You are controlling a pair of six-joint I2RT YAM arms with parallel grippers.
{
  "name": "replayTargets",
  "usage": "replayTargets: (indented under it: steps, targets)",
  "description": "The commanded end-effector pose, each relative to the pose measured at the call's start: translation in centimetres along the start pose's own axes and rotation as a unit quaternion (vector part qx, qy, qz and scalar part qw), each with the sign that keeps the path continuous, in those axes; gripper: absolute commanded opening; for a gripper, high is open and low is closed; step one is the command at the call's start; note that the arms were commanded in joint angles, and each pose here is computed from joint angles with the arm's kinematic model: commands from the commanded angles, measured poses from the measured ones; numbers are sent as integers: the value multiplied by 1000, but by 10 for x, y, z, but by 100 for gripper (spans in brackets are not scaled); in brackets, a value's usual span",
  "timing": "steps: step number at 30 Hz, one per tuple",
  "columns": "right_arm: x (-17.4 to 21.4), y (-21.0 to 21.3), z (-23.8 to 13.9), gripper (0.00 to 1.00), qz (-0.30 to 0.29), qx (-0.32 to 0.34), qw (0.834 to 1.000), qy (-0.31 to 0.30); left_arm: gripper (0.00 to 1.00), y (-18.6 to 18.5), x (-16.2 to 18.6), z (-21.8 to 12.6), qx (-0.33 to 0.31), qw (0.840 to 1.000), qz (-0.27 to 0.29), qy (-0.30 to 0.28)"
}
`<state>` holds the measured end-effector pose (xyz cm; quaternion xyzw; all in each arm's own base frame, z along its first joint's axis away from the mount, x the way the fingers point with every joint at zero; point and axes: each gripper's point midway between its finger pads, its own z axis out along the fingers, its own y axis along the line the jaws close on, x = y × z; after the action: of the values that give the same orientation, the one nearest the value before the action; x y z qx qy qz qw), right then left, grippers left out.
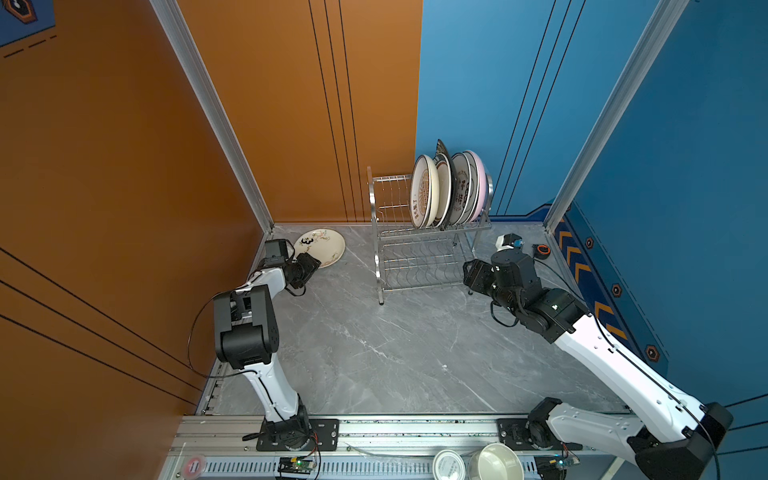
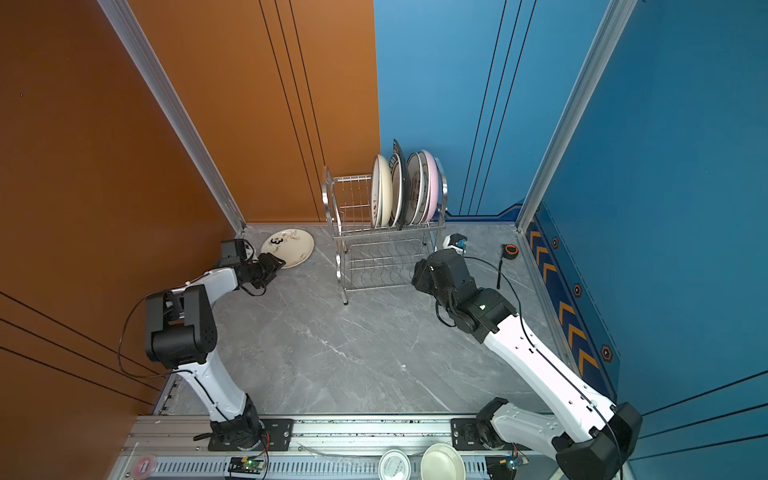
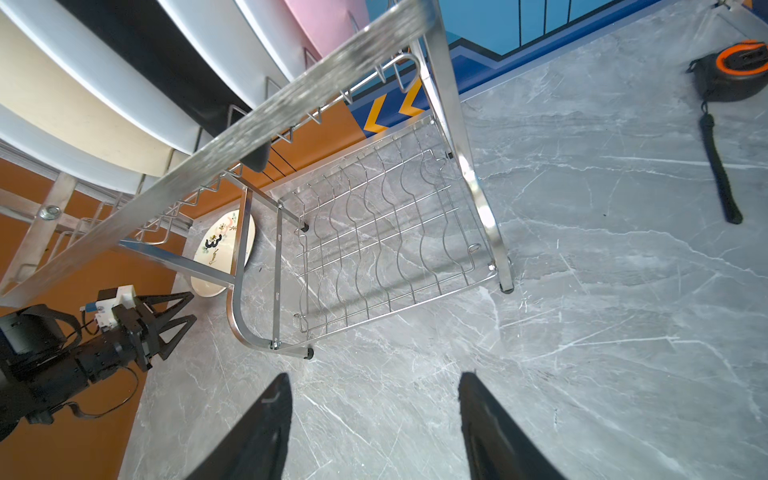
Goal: Load the plates into the dish rack
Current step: 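Open the right gripper and back away while the left moves to the cream floral plate, then grip the cream floral plate edge with the left gripper and tilt it up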
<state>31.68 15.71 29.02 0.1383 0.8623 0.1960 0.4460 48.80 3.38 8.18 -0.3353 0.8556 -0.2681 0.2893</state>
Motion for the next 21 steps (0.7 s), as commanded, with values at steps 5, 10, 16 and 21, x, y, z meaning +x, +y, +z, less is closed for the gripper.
replayTargets:
  steps: [5, 10, 16, 21]
  targets:
    - [-2, -3, 14, 65, 16, -10, 1000, 15, 57, 1, -16, 19, -13, 1000, -11, -22]
    - [-7, -8, 20, 65, 22, -6, 1000, 19, 56, 10, -17, 30, -18, 999, -28, -23]
    - [-9, -11, 29, 65, 26, -4, 999, 27, 54, 15, -20, 42, -19, 999, -38, -26]
    - [-11, -12, 37, 65, 29, -3, 999, 34, 52, 16, -27, 49, -19, 998, -44, -31]
